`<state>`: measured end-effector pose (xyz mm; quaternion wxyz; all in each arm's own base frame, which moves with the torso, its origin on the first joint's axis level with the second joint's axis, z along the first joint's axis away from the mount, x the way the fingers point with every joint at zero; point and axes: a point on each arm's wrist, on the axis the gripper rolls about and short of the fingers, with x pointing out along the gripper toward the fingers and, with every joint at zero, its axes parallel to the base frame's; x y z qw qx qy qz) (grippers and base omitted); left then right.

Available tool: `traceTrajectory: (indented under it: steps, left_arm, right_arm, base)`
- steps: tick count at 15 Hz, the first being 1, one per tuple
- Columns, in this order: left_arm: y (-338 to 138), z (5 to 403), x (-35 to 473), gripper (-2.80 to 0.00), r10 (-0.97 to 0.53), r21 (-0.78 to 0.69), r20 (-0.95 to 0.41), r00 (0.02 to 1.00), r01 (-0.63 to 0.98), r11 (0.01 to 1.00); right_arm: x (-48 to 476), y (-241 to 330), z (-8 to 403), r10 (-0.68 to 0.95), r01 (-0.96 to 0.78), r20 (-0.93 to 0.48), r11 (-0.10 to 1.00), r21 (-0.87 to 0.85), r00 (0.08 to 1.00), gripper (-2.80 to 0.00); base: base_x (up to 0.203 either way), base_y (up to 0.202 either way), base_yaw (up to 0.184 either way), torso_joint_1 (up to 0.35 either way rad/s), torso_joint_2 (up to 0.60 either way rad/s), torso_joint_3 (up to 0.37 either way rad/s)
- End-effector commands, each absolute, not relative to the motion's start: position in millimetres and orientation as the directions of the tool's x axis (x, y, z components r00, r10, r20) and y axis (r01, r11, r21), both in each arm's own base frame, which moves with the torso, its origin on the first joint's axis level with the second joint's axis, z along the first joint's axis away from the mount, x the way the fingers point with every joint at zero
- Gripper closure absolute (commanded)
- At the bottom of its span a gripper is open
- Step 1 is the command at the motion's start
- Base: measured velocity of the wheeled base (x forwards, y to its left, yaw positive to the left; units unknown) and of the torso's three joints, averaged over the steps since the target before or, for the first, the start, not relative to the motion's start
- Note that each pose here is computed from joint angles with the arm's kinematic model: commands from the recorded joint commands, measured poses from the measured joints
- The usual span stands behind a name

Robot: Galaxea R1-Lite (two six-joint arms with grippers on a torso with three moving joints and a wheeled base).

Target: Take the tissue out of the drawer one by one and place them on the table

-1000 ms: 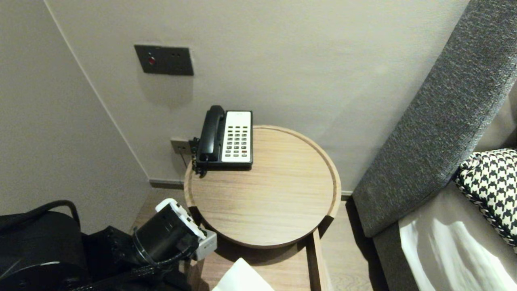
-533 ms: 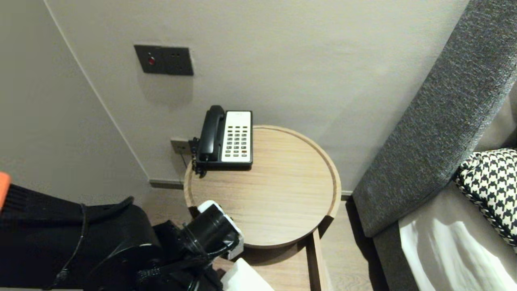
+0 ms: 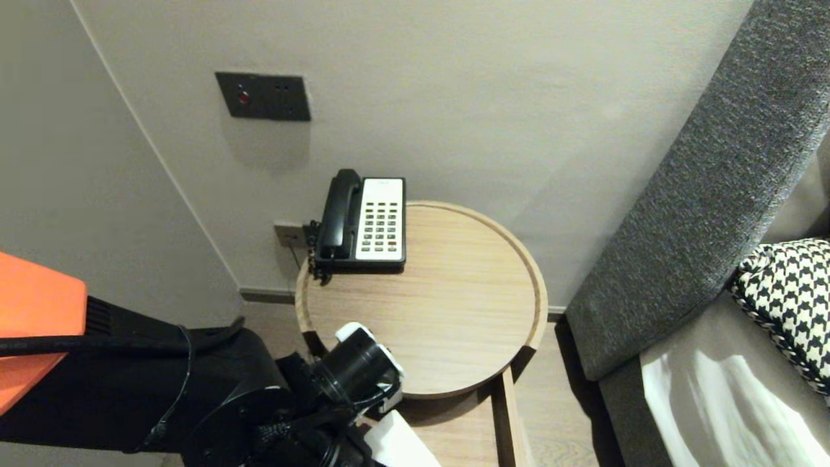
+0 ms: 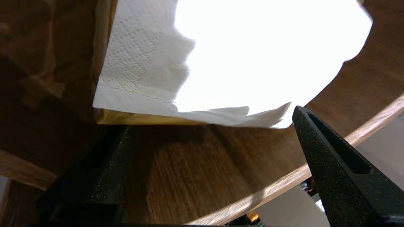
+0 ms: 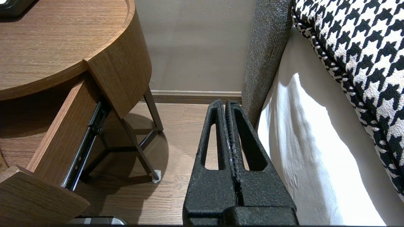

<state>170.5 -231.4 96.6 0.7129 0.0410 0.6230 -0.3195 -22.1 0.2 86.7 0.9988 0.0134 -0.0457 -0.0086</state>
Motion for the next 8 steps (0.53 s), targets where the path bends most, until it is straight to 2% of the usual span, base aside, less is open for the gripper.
traceTrajectory:
  steps: [1, 8]
  left_arm:
    - [-236.3, 106.8, 177.3, -2.80, -0.439, -0.355, -0.897, 0.054, 0.505, 0.787]
    - [-245.8, 104.3, 195.8, -2.80, -0.446, -0.358, -0.892, 0.076, 0.486, 0.797]
  right_arm:
    - [-18.9, 0.2, 75.7, -0.018, 0.017, 0.050, 0.999, 0.028, 0.999, 0.00]
    - [-18.9, 0.2, 75.7, -0.018, 0.017, 0.050, 0.999, 0.028, 0.999, 0.00]
  base:
    - [0.000, 0.000, 0.000, 0.000, 0.00, 0.000]
    - [0.000, 0.000, 0.000, 0.000, 0.00, 0.000]
